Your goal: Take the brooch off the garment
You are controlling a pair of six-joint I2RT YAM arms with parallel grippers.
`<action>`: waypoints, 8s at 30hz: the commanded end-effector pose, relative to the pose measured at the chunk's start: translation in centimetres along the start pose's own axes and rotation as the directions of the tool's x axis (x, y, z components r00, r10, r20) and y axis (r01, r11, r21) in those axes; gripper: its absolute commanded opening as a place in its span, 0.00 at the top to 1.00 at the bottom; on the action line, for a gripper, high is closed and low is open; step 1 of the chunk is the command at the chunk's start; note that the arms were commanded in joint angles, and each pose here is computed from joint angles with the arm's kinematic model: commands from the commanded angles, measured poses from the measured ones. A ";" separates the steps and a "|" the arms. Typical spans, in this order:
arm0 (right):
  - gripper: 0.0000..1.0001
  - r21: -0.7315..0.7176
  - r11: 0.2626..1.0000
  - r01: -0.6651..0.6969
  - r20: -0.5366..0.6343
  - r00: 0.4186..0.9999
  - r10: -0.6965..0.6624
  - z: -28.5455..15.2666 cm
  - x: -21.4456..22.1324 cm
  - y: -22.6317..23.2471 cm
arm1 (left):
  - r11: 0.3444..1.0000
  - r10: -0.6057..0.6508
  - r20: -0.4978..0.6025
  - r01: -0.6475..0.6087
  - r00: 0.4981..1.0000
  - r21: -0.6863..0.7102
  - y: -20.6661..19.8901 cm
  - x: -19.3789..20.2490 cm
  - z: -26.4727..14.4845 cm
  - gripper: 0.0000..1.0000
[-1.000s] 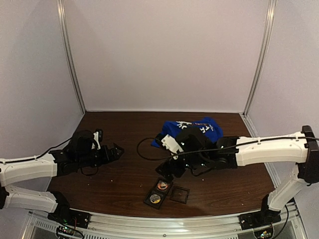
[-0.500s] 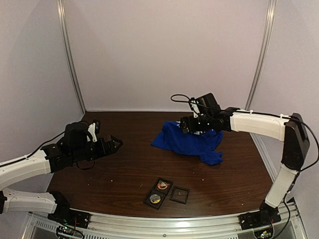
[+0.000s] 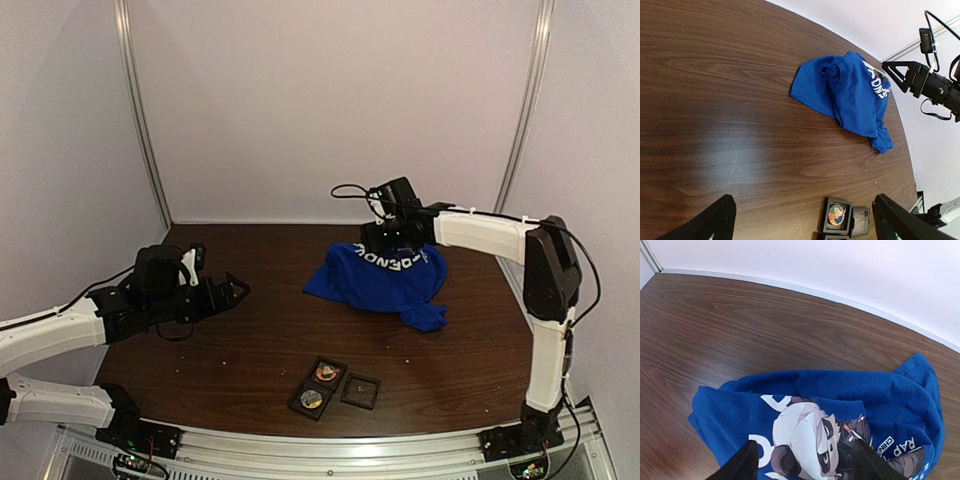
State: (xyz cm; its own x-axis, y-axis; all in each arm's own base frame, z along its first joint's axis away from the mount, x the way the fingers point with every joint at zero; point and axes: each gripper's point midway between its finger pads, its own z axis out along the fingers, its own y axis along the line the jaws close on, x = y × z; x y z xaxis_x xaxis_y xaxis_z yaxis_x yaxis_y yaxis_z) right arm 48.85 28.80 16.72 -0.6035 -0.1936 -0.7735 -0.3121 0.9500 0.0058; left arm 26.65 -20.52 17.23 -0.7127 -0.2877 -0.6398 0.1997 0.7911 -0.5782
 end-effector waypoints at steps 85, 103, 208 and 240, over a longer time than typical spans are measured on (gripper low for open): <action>0.91 -0.358 0.826 -0.435 -0.169 0.901 0.401 -9.6 11.9 5.9 | 0.889 0.267 -0.189 -0.165 0.945 0.428 -15.6 5.7 8.3 0.25; 0.21 0.082 0.957 -0.277 -0.268 0.919 0.289 -4.4 17.4 0.4 | 0.935 0.221 -0.193 -0.152 0.956 0.319 -12.0 6.6 7.8 0.25; 0.93 -0.105 0.973 0.206 -0.069 0.974 -0.214 -7.8 14.4 8.0 | 0.980 0.159 -0.097 -0.145 0.982 0.139 -8.4 5.4 5.1 0.26; 0.91 -0.834 0.547 -0.073 -0.072 0.997 0.023 -15.9 10.8 15.9 | 0.904 0.335 -0.074 -0.298 0.939 0.305 -13.8 4.0 5.3 0.09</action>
State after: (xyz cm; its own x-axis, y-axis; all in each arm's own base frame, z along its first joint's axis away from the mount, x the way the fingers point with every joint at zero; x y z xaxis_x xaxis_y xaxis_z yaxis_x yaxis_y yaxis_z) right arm 26.06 37.91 20.74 -0.6041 -0.1896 -0.7740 -0.7813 0.3320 0.5285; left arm 23.30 -36.11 21.78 -0.6314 0.0711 -0.7722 0.6595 0.5731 -0.4864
